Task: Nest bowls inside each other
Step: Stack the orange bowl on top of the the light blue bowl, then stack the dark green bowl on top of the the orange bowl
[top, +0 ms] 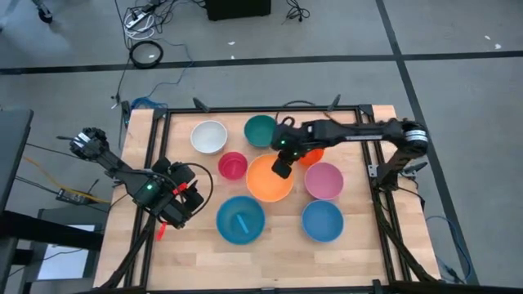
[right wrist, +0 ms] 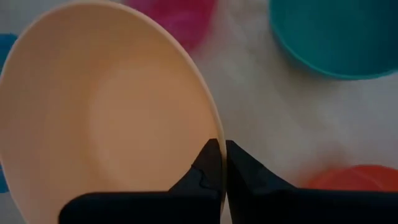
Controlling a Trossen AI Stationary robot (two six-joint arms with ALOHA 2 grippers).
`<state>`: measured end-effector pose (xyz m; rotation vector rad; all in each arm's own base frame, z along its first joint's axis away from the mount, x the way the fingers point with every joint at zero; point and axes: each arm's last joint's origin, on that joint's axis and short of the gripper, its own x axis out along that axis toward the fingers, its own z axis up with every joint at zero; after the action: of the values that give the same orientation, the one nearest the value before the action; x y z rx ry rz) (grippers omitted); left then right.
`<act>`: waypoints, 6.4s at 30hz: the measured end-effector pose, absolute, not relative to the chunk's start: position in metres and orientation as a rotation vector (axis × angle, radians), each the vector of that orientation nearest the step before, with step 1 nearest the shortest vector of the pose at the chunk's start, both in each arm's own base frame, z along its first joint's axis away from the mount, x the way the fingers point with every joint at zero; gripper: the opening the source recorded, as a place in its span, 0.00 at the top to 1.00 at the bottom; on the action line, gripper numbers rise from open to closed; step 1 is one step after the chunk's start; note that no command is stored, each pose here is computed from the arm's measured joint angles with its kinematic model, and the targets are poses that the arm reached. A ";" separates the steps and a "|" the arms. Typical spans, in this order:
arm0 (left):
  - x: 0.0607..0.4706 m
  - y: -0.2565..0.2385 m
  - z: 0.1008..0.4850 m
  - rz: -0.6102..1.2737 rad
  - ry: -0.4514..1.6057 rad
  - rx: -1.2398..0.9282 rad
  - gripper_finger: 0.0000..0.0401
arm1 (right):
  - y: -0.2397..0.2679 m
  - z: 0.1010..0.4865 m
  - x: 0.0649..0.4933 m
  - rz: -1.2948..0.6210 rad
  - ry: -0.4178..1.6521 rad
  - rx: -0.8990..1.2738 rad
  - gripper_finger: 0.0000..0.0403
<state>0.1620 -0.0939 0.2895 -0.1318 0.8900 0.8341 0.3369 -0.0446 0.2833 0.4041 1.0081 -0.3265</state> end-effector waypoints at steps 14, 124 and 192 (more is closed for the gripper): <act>0.163 -0.094 0.290 0.832 0.881 -0.137 0.43 | 0.014 0.310 0.349 -0.045 0.808 0.508 1.00; 0.166 -0.095 0.290 0.827 0.820 -0.141 0.43 | -0.124 0.198 0.388 -0.274 1.003 0.091 0.49; 0.166 -0.095 0.291 0.829 0.810 -0.135 0.43 | -0.066 0.252 0.380 -0.092 0.899 -0.013 1.00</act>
<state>0.1662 -0.0952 0.2905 -0.1354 0.8103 0.8290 0.3797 -0.0657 0.2518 -0.0126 0.8988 -0.0916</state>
